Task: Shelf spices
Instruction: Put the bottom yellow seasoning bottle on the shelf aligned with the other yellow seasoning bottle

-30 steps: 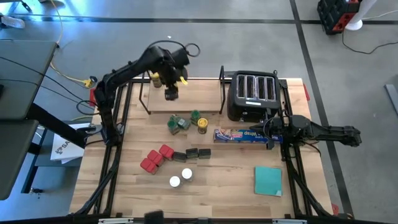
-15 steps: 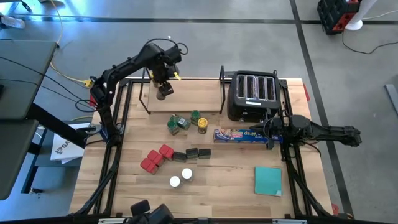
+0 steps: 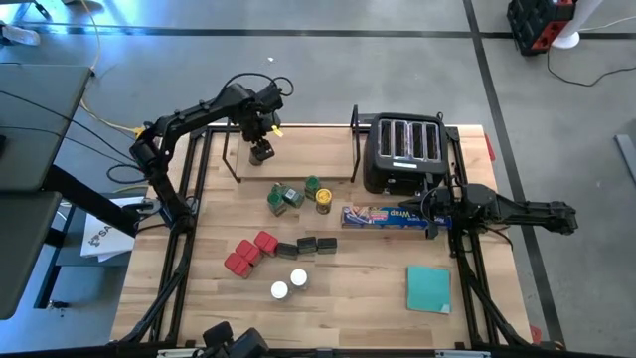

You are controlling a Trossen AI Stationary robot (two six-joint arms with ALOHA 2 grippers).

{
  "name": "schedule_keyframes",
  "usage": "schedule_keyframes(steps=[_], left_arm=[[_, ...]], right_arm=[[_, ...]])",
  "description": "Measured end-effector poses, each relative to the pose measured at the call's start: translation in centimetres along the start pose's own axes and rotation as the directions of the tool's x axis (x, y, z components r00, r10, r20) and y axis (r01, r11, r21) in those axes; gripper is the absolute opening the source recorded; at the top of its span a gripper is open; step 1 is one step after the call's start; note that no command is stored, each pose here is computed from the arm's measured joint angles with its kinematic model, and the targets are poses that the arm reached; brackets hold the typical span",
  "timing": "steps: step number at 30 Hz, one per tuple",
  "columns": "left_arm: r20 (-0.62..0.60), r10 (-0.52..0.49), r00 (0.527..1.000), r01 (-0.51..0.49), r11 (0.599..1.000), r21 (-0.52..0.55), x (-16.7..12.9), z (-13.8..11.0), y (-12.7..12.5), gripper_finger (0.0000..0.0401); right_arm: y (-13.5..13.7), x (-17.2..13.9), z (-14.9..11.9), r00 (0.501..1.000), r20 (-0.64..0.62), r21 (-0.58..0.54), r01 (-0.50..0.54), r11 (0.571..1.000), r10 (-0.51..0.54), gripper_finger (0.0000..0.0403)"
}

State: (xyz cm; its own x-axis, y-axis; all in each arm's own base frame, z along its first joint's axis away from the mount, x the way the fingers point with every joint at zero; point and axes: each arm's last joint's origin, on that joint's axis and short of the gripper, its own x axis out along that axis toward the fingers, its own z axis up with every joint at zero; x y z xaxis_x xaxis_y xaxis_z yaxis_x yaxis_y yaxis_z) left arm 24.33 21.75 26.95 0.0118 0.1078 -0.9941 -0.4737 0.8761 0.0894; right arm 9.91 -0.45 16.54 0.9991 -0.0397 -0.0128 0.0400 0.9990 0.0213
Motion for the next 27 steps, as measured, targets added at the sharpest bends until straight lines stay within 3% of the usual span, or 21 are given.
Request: schedule_keyframes(steps=[12, 27], left_arm=[[0.081, 0.055, 0.995, -0.056, 0.998, 0.012, -1.3, -1.4, 0.7, 0.0248], [0.067, 0.098, 0.993, -0.096, 0.995, -0.028, -1.2, -1.8, 1.9, 0.0255]], right_arm=[[0.0, 0.0, 0.0, 1.0, 0.0, 0.0, 0.0, 1.0, 0.0, 0.0], [0.0, 0.0, 0.0, 1.0, 0.0, 0.0, 0.0, 1.0, 0.0, 0.0]])
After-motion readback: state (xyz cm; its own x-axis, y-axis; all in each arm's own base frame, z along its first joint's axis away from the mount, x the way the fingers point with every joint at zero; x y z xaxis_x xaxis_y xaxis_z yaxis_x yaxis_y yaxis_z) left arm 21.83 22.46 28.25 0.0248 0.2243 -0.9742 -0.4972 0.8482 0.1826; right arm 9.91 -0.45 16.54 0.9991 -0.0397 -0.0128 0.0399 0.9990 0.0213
